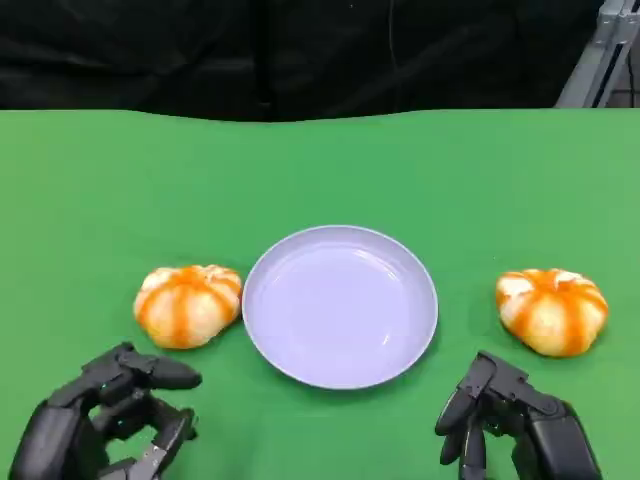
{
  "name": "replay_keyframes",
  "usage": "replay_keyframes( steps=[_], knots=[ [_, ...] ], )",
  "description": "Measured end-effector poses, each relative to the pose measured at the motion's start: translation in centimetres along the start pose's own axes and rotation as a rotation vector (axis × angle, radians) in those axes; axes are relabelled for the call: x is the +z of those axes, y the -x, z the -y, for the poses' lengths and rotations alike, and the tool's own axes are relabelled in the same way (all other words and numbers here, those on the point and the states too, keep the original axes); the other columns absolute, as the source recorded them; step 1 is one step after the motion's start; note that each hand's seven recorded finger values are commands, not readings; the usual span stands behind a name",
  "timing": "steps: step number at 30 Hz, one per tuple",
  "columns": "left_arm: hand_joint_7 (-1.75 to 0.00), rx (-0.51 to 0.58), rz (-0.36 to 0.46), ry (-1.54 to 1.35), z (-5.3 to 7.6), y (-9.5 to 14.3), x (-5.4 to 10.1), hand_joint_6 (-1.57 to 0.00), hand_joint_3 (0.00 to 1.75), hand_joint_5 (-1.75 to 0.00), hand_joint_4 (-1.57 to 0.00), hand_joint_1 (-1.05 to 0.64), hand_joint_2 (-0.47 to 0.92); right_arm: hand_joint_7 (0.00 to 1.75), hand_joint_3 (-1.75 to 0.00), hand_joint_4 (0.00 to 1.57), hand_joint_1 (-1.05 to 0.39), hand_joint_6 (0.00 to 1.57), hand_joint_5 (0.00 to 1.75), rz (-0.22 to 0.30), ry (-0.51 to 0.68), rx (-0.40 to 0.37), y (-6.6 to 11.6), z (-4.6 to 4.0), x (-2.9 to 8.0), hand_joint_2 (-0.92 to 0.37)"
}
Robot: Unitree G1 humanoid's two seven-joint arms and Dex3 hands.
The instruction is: Grasp the bread from the table and place it into the plate.
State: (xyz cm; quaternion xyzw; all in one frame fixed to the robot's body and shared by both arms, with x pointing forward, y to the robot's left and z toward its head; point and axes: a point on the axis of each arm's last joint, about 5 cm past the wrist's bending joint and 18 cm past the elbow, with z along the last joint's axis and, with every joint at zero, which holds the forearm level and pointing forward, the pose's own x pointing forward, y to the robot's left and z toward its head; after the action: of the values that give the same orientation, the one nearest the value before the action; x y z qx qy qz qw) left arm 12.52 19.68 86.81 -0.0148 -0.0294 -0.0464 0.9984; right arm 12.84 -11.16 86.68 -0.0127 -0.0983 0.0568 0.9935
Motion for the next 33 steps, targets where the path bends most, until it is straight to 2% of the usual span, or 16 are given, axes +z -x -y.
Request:
replay_keyframes(
  steps=[1,3,7,11,16,20,21,23,27,33],
  knots=[
    [-0.21,0.005,0.003,-0.033,0.0,0.0,0.0,-0.49,0.28,-0.86,-0.39,-0.35,0.80,1.75,-1.75,0.76,-0.27,0.64,1.75,0.000,0.000,0.000,0.0,-0.01,0.0,-0.40],
    [-0.08,0.010,0.000,-0.162,-0.2,-0.2,0.3,-0.43,0.13,-0.71,-0.32,-0.36,0.86,1.75,-1.75,0.76,-0.26,0.64,1.75,0.001,0.001,-0.001,0.0,-0.10,0.0,-0.40],
    [-0.01,0.020,0.011,-0.418,-0.6,-1.0,1.2,-0.35,0.05,-0.62,-0.18,-0.50,0.91,1.75,-1.75,0.76,-0.24,0.63,1.75,0.001,-0.002,-0.002,-0.1,-0.30,0.1,-0.42],
    [0.00,0.017,-0.001,-0.677,-0.8,-1.8,2.3,-0.33,0.03,-0.58,-0.14,-0.54,0.91,1.75,-1.75,0.76,-0.24,0.63,1.75,0.003,0.003,-0.001,-0.1,-0.37,0.1,-0.42],
    [0.00,0.010,0.027,-0.881,-0.4,-3.6,3.5,-0.31,0.01,-0.60,-0.16,-0.58,0.91,1.75,-1.75,0.75,-0.24,0.63,1.75,0.002,-0.008,0.001,-0.2,-0.57,0.2,-0.44],
    [0.00,-0.011,0.033,-0.975,0.2,-4.7,3.9,-0.30,0.00,-0.61,-0.16,-0.59,0.91,1.75,-1.75,0.74,-0.24,0.63,1.75,-0.006,-0.015,0.001,-0.3,-0.68,0.4,-0.44],
    [-0.01,-0.013,0.033,-0.983,0.3,-4.8,3.9,-0.32,0.00,-0.63,-0.19,-0.58,0.90,1.75,-1.75,0.74,-0.24,0.63,1.75,-0.010,-0.016,0.000,-0.3,-0.69,0.4,-0.44],
    [-0.03,-0.018,0.027,-1.019,0.5,-5.1,4.0,-0.38,0.00,-0.82,-0.19,-0.55,0.88,1.75,-1.75,0.74,-0.24,0.63,1.75,-0.016,-0.018,-0.001,-0.2,-0.70,0.3,-0.44],
    [-0.04,-0.046,0.000,-1.168,2.2,-6.4,3.8,-0.41,0.00,-0.96,-0.10,-0.50,0.85,1.75,-1.75,0.75,-0.25,0.63,1.75,-0.011,-0.020,0.003,-0.2,-0.83,0.5,-0.44],
    [-0.03,-0.050,-0.035,-1.255,4.2,-7.9,3.6,-0.39,0.00,-0.97,-0.06,-0.50,0.85,1.75,-1.75,0.75,-0.26,0.63,1.75,-0.012,-0.015,-0.001,-0.1,-0.85,0.5,-0.44]
  ],
)
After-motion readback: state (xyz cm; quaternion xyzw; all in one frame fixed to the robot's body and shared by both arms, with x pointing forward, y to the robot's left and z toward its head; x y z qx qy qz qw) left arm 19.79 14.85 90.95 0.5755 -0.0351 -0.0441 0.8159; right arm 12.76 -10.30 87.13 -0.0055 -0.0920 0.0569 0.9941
